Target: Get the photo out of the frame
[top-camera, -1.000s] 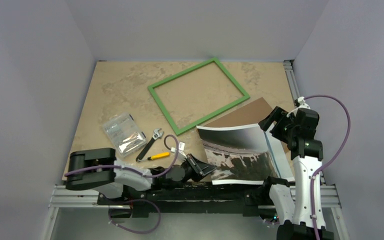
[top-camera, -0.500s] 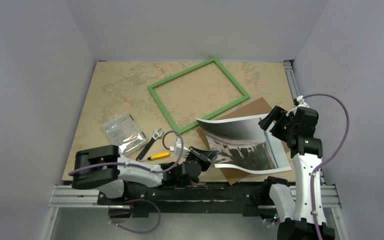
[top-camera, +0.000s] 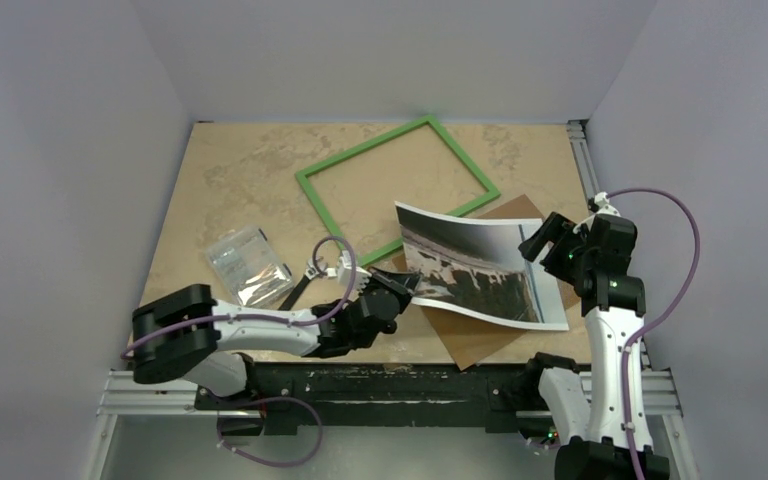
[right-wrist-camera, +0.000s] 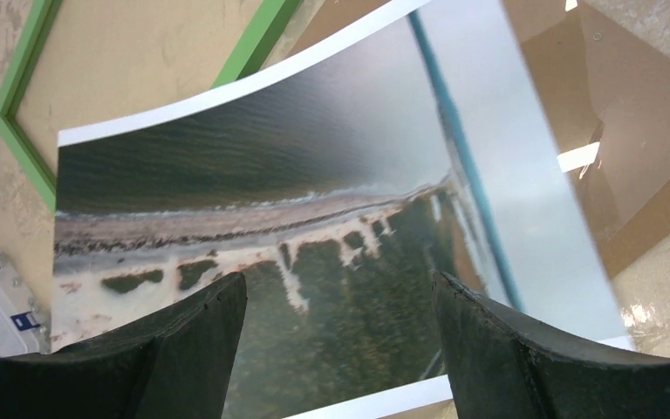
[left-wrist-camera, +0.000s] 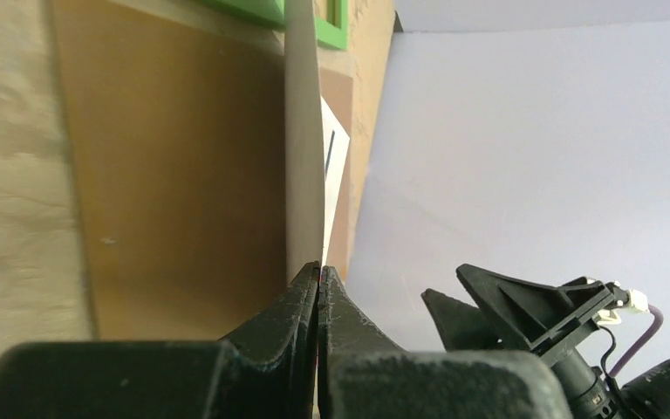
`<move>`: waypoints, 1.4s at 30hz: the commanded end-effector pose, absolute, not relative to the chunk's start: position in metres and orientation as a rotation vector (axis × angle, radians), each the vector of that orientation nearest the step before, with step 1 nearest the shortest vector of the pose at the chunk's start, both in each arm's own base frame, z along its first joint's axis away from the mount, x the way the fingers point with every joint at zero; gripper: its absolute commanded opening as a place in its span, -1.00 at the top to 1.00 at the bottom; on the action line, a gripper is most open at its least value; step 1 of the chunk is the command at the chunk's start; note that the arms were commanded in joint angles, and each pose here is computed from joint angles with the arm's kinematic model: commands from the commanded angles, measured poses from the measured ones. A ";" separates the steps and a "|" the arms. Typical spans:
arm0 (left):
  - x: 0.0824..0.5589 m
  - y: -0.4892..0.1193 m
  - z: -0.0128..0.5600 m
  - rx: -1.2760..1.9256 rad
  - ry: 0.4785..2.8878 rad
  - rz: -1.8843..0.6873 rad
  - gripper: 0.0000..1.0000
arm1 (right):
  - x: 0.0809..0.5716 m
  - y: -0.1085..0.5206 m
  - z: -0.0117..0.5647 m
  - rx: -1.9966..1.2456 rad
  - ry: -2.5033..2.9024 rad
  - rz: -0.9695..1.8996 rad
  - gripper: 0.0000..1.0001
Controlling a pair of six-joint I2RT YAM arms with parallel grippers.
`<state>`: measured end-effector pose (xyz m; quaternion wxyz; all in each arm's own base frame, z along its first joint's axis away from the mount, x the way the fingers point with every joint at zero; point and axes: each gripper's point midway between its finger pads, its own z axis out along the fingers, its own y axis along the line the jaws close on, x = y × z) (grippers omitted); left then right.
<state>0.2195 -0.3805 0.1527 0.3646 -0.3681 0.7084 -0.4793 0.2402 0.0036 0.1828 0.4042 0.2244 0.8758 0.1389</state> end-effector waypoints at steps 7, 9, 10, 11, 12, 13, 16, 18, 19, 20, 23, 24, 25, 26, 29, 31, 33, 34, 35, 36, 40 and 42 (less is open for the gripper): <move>0.175 -0.331 0.139 -0.907 1.872 -1.038 1.00 | 0.246 0.004 0.199 0.518 2.164 0.349 -0.53; 0.168 -0.342 0.138 -0.939 1.902 -1.014 1.00 | 0.246 0.004 0.200 0.516 2.162 0.351 -0.52; 0.160 -0.343 0.135 -0.975 1.933 -0.970 1.00 | 0.245 0.004 0.200 0.513 2.162 0.350 -0.52; 0.153 -0.347 0.135 -1.016 1.957 -0.931 1.00 | 0.245 0.004 0.200 0.513 2.160 0.351 -0.52; 0.147 -0.352 0.132 -1.021 1.988 -0.896 1.00 | 0.245 0.005 0.199 0.512 2.162 0.352 -0.53; 0.144 -0.360 0.126 -1.007 2.012 -0.871 1.00 | 0.245 0.004 0.199 0.514 2.163 0.352 -0.52; 0.138 -0.387 0.115 -1.071 2.045 -0.937 1.00 | 0.244 0.005 0.197 0.517 2.175 0.357 -0.53; 0.135 -0.397 0.106 -1.102 2.065 -0.959 1.00 | 0.243 0.006 0.200 0.512 2.169 0.359 -0.52; 0.135 -0.400 0.104 -1.113 2.071 -0.968 1.00 | 0.242 0.006 0.201 0.513 2.163 0.355 -0.53; 0.135 -0.403 0.103 -1.130 2.074 -0.984 1.00 | 0.242 0.006 0.202 0.513 2.161 0.354 -0.53; 0.136 -0.419 0.103 -1.161 2.078 -1.059 1.00 | 0.242 0.006 0.200 0.516 2.166 0.354 -0.52; 0.137 -0.424 0.104 -1.157 2.081 -1.077 1.00 | 0.241 0.006 0.200 0.517 2.167 0.354 -0.52; 0.136 -0.430 0.103 -1.161 2.088 -1.090 1.00 | 0.241 0.005 0.201 0.519 2.167 0.353 -0.53; 0.137 -0.438 0.103 -1.168 2.092 -1.113 1.00 | 0.241 0.006 0.202 0.517 2.166 0.352 -0.53; 0.137 -0.468 0.105 -1.196 2.092 -1.241 1.00 | 0.241 0.005 0.202 0.519 2.163 0.346 -0.52; 0.137 -0.479 0.101 -1.190 2.105 -1.255 1.00 | 0.241 0.002 0.203 0.519 2.171 0.326 -0.53; 0.140 -0.485 0.097 -1.190 2.107 -1.264 1.00 | 0.242 0.002 0.202 0.517 2.175 0.330 -0.52; 0.142 -0.487 0.094 -1.193 2.111 -1.274 1.00 | 0.241 0.003 0.202 0.517 2.175 0.331 -0.53; 0.144 -0.489 0.093 -1.188 2.102 -1.293 1.00 | 0.241 0.002 0.202 0.518 2.176 0.328 -0.52; 0.147 -0.489 0.092 -1.175 2.091 -1.308 1.00 | 0.241 0.002 0.202 0.519 2.175 0.326 -0.52; 0.150 -0.486 0.094 -1.135 2.103 -1.320 0.99 | 0.241 0.003 0.202 0.515 2.174 0.330 -0.53; 0.147 -0.479 0.093 -1.121 2.117 -1.319 0.79 | 0.241 0.003 0.202 0.511 2.175 0.335 -0.53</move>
